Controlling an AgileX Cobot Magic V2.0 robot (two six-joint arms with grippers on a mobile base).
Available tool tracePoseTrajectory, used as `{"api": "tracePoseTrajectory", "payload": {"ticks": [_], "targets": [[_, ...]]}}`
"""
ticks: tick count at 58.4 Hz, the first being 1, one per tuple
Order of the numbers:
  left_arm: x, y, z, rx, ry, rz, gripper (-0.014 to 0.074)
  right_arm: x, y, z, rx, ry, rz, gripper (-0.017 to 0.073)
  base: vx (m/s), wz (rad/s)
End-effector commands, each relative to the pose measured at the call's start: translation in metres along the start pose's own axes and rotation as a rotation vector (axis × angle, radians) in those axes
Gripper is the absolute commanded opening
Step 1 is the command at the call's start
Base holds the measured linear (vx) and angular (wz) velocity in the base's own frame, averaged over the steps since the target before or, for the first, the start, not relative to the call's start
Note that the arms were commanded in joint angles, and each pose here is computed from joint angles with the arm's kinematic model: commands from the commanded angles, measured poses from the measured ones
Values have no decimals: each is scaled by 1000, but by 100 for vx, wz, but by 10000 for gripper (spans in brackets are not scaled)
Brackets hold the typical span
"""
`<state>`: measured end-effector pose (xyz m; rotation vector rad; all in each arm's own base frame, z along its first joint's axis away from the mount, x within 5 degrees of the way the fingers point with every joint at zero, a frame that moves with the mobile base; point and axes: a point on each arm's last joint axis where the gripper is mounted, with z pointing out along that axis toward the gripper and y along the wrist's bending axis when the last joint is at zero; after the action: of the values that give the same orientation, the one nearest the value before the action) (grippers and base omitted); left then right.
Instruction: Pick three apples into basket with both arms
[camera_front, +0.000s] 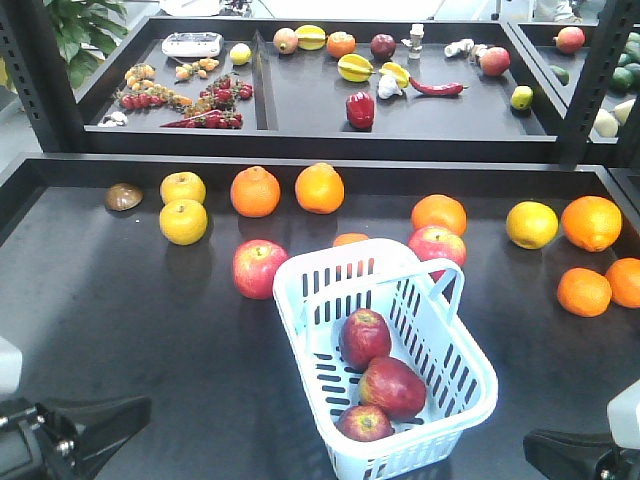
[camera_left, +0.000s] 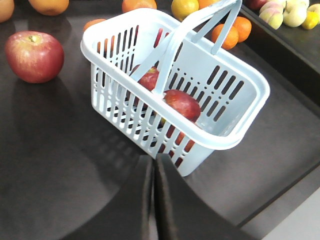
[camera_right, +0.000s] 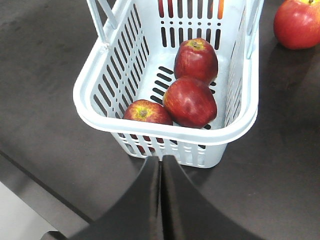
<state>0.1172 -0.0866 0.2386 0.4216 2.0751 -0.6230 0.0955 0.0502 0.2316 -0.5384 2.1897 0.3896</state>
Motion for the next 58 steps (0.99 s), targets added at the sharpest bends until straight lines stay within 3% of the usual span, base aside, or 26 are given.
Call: {"api": "tracePoseTrajectory", "payload": {"ticks": [1, 7, 14, 17, 23, 28, 38, 45, 53, 58], "targets": [[3, 4, -1, -30, -26, 15, -6, -12, -2, -3, 20, -68, 0, -9, 0, 0], [30, 13, 0, -73, 11, 0, -6, -12, -2, -3, 20, -68, 0, -9, 0, 0], [50, 24, -5, -131, -58, -94, -6, -12, -2, -3, 20, -68, 0, -9, 0, 0], [56, 27, -10, -141, -106, -104, -6, -12, -2, -3, 20, -68, 0, -9, 0, 0], [69, 33, -18, -161, -211, -28, -6, -12, -2, -3, 20, -68, 0, -9, 0, 0], [64, 28, -26, -133, -260, 116, -6, -12, -1, -3, 20, -67, 0, -9, 0, 0], [59, 27, -44, -172, -421, 283, -6, -12, -1, -3, 20, -67, 0, -9, 0, 0], [57, 29, -59, -255, -540, 322, -6, -12, -1, -3, 20, -67, 0, -9, 0, 0], [59, 32, -73, -364, -641, 303, -6, -12, -1, -3, 20, -67, 0, -9, 0, 0], [60, 36, -75, -437, -642, 272, -6, -11, -1, -3, 18, -64, 0, -9, 0, 0]]}}
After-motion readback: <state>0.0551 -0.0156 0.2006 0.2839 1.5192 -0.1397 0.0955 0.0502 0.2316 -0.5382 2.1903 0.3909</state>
